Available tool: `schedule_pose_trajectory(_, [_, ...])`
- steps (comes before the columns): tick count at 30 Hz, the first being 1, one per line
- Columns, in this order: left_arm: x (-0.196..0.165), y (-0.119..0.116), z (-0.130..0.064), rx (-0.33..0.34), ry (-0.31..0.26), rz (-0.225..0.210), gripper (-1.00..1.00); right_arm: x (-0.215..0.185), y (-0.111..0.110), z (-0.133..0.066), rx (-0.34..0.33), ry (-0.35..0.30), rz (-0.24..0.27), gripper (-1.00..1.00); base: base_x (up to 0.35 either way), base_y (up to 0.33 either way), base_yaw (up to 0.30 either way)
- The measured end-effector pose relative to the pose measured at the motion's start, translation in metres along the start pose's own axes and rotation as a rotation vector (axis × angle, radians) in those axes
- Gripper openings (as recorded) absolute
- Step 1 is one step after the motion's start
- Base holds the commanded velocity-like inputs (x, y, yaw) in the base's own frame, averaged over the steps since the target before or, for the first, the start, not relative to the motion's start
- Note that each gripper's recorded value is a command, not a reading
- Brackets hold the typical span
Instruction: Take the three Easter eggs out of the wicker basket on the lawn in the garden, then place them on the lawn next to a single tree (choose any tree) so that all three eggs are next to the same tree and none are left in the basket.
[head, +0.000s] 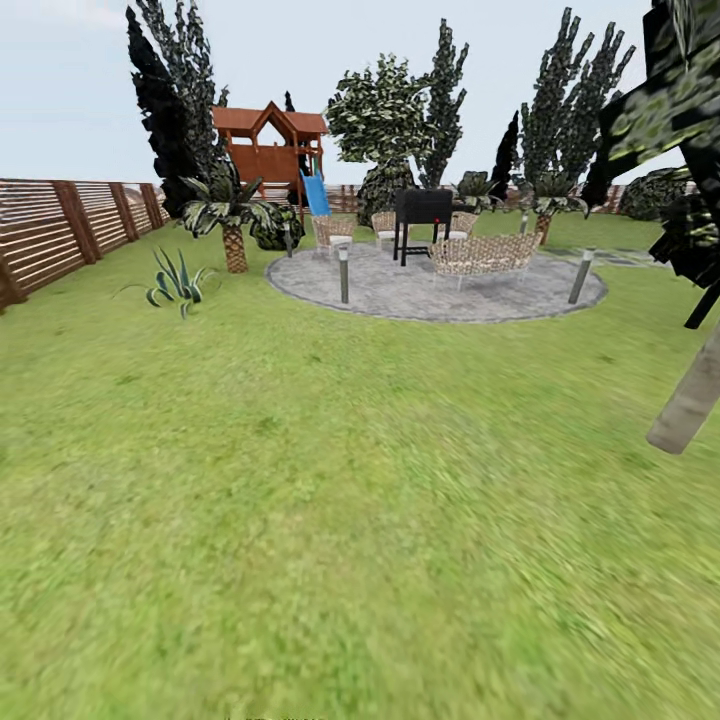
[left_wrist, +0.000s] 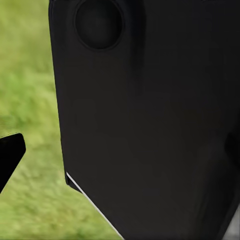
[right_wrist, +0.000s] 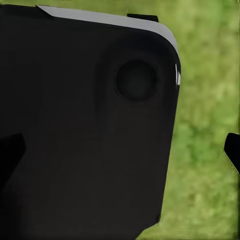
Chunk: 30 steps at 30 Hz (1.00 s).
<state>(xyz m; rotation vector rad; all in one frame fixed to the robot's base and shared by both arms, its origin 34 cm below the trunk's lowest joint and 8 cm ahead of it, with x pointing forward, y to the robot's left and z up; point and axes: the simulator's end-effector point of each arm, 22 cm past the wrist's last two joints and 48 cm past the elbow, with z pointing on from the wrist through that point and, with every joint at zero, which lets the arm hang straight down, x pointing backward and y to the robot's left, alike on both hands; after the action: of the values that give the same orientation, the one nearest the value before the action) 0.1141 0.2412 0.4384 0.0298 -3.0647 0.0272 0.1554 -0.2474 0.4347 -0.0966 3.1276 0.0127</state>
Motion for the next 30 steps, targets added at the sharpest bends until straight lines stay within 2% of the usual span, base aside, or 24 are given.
schedule_pose_trajectory(30, [0.0, 0.0, 0.0, 0.0, 0.0, 0.0, 1.0, 0.0, 0.0001, 0.0, 0.0, 0.0, -0.001, 1.0, 0.0, 0.0, 0.283])
